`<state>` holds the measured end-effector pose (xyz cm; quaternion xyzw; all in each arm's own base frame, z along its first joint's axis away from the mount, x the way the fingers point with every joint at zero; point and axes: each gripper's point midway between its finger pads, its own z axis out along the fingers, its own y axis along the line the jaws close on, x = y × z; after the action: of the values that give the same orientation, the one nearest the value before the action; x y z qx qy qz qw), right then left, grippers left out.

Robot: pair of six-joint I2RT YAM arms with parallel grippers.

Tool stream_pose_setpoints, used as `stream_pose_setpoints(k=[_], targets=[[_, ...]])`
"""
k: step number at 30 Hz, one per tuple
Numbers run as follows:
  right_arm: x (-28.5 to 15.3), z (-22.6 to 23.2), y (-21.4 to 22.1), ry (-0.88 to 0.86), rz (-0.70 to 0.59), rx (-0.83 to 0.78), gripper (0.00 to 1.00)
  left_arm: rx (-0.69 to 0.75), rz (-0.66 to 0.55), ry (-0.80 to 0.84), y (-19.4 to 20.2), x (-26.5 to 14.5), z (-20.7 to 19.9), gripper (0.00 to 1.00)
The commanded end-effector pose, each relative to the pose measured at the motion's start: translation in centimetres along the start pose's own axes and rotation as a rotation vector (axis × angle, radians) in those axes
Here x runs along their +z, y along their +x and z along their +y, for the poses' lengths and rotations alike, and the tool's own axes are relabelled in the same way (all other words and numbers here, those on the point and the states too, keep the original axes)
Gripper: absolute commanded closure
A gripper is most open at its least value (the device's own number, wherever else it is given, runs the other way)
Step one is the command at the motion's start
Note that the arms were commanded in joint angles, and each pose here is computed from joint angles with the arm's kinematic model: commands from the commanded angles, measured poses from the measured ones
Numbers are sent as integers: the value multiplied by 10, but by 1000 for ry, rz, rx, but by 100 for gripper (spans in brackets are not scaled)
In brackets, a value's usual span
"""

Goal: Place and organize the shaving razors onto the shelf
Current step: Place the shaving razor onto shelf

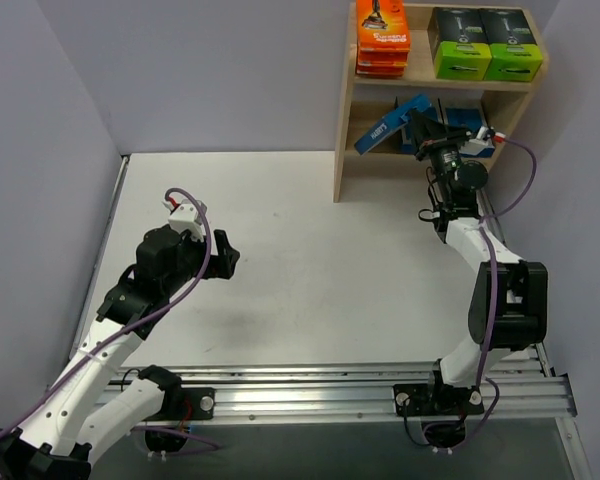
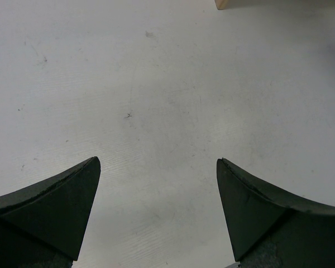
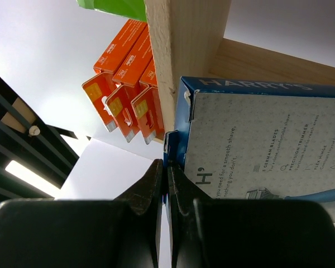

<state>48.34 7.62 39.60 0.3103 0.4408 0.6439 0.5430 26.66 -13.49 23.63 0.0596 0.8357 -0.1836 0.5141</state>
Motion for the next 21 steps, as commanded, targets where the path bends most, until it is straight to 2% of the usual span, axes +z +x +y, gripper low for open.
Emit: stream_pose_setpoints(k=[1,2,12,21], targets=[[9,50,1,-166,1,-29,100,2,-42,20,-11,-4,-6,6],[11,51,13,-169,21,-17,100,2,-42,21,-11,-4,-6,6],[20,52,18,-186,26,-6,100,5,-42,23,-11,-4,-7,6],[20,35,18,-155,22,-3,100,8,-44,27,-11,-5,-9,6]])
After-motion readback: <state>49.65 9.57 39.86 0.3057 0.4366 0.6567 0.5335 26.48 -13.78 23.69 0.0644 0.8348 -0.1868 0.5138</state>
